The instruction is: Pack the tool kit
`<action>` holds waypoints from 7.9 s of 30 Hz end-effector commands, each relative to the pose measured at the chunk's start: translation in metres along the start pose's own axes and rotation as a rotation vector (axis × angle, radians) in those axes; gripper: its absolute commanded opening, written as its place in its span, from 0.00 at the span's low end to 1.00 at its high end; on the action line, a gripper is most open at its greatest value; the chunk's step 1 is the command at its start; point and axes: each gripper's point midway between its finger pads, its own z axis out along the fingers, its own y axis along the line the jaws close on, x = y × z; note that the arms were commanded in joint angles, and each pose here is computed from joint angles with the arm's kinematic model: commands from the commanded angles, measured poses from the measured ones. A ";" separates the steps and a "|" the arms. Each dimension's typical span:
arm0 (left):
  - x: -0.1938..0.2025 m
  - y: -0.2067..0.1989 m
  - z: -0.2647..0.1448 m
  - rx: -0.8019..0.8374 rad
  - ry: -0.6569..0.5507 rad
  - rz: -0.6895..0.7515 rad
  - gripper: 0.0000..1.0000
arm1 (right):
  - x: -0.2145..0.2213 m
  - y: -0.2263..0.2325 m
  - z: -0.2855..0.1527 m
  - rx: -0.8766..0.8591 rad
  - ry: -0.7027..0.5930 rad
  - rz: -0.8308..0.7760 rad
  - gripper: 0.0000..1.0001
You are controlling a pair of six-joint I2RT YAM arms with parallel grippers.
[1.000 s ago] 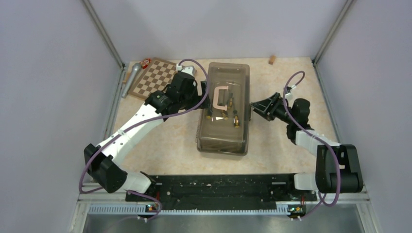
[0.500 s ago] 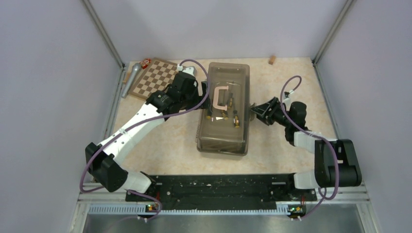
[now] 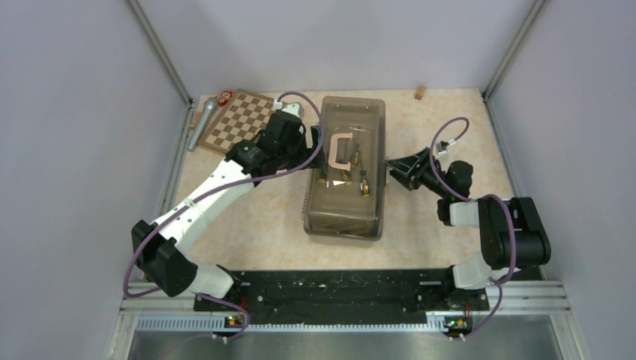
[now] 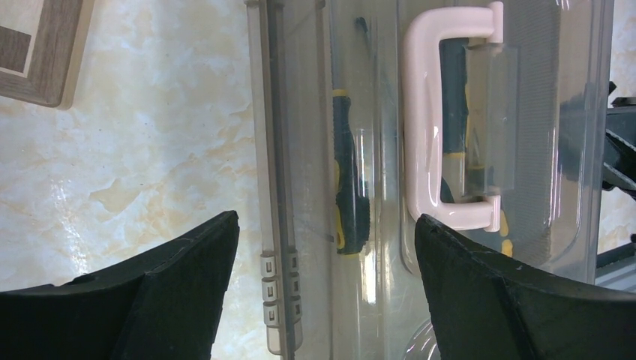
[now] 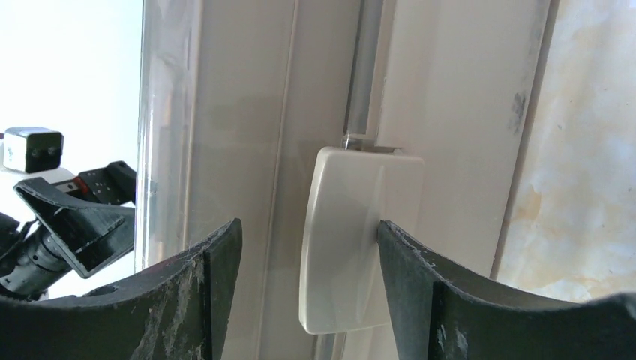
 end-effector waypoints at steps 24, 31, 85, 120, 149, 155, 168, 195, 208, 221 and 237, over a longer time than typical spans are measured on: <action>-0.013 -0.012 -0.003 0.047 -0.027 -0.035 0.90 | 0.013 -0.001 0.004 -0.137 0.026 0.078 0.63; -0.012 -0.012 -0.001 0.043 -0.023 -0.033 0.90 | 0.016 -0.010 0.006 -0.144 0.032 0.077 0.63; -0.017 -0.014 -0.014 0.066 -0.069 -0.059 0.89 | 0.017 0.050 -0.009 -0.061 0.074 -0.168 0.50; -0.025 -0.020 -0.014 0.077 -0.072 -0.038 0.89 | 0.022 0.073 0.001 -0.070 0.086 -0.190 0.50; -0.022 -0.017 -0.011 0.065 -0.064 -0.031 0.89 | 0.036 0.010 0.005 0.097 0.093 -0.161 0.28; -0.015 -0.009 -0.004 0.030 -0.044 -0.018 0.89 | 0.031 0.001 0.004 0.172 0.088 -0.194 0.25; 0.010 -0.010 0.018 0.035 0.054 -0.030 0.90 | 0.080 -0.025 0.012 0.085 0.178 0.028 0.23; -0.040 -0.006 -0.015 0.000 -0.123 -0.004 0.91 | 0.035 -0.020 0.000 0.397 0.052 -0.289 0.50; -0.090 0.023 -0.104 -0.082 -0.387 0.010 0.93 | -0.026 0.023 -0.061 0.649 -0.129 -0.588 0.61; -0.089 0.120 -0.238 -0.349 -0.782 0.020 0.98 | -0.085 0.141 -0.169 0.743 -0.494 -0.863 0.73; -0.051 0.183 -0.324 -0.448 -1.023 -0.075 0.99 | -0.089 0.192 -0.236 0.655 -0.762 -0.946 0.99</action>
